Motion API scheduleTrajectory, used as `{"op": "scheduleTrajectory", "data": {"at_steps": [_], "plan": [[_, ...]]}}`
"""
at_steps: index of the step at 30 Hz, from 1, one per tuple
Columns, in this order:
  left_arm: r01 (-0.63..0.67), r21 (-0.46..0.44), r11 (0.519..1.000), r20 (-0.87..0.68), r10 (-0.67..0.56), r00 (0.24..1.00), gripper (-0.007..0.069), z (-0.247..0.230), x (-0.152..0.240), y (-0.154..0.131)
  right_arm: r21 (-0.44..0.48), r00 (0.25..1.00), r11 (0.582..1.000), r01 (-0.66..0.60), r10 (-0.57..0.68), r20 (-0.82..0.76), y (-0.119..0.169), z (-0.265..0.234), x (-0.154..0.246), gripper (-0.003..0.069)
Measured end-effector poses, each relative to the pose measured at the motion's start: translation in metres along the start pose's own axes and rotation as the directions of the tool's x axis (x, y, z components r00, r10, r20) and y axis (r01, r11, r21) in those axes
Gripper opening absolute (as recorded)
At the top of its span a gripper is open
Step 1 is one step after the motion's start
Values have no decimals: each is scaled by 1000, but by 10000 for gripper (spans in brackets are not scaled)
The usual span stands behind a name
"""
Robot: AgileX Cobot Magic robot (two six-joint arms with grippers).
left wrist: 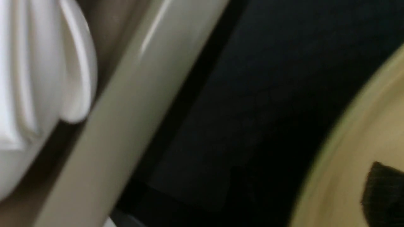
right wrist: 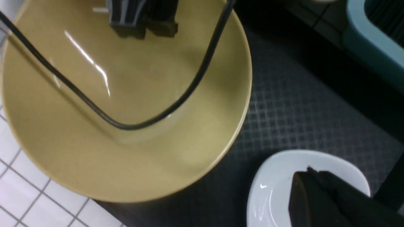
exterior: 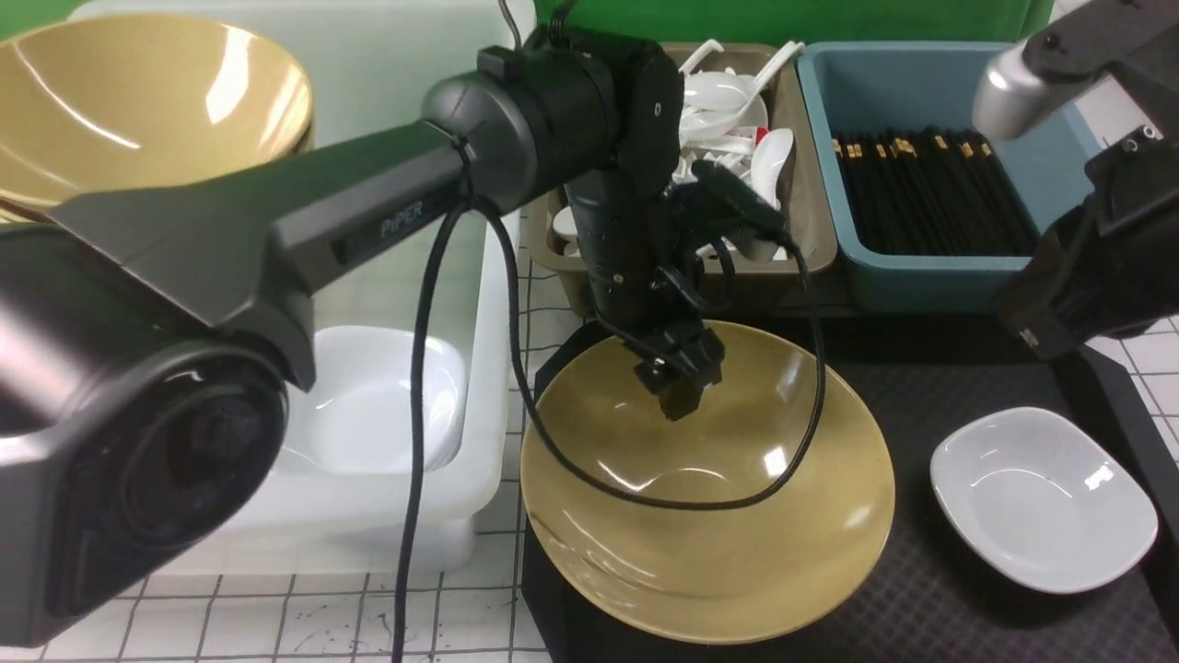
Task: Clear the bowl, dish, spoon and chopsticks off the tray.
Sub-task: Use the left arm to grab the yellow noodle bowl on the left, then use the left arm to put the noodle bowl into the large storage box on the left
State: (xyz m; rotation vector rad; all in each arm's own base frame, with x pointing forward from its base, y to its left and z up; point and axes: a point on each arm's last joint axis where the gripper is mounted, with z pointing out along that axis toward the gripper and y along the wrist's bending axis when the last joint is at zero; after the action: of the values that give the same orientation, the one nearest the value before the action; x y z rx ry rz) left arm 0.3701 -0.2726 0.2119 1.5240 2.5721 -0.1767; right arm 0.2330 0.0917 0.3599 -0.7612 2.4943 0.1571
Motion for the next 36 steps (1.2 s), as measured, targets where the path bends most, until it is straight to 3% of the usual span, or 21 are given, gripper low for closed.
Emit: {"op": "scheduleTrajectory", "data": {"at_steps": [1, 4, 8, 15, 21, 24, 25, 29, 35, 36], "plan": [[2, 0, 1000, -2, -2, 1000, 334, 0, 0, 0, -1, 1000, 1000, -1, 1, 1, 0, 0, 0, 37], [24, -13, 1000, -11, -24, 1000, 165, -1, 1, 1, -30, 1000, 999, 17, -16, 10, 3, 0, -1, 37], [84, 23, 996, 21, -85, 996, 45, -28, 4, -6, -89, 995, 994, 61, -54, 80, 10, -12, -12, 38], [153, 1, 988, 204, -150, 967, 6, -100, 16, -4, -114, 961, 974, 194, -166, 222, 35, -53, -38, 40], [308, 61, 950, 437, -303, 847, 6, -200, 71, 20, -159, 899, 928, 338, -267, 348, 73, -85, -57, 43], [488, 59, 871, 539, -439, 719, 5, -250, 129, 51, -178, 873, 896, 406, -323, 366, 90, -83, -67, 44], [499, 59, 865, 544, -447, 710, 5, -252, 133, 53, -179, 870, 893, 413, -329, 368, 91, -83, -67, 44], [751, 39, 659, 626, -602, 496, 5, -291, 222, 95, -184, 862, 873, 451, -374, 341, 97, -65, -76, 46], [907, 76, 413, 648, -712, 270, 5, -299, 294, 129, -173, 853, 859, 483, -416, 316, 98, -52, -80, 46], [911, 78, 405, 648, -715, 262, 5, -299, 296, 130, -173, 852, 858, 484, -418, 316, 98, -52, -80, 46]]}}
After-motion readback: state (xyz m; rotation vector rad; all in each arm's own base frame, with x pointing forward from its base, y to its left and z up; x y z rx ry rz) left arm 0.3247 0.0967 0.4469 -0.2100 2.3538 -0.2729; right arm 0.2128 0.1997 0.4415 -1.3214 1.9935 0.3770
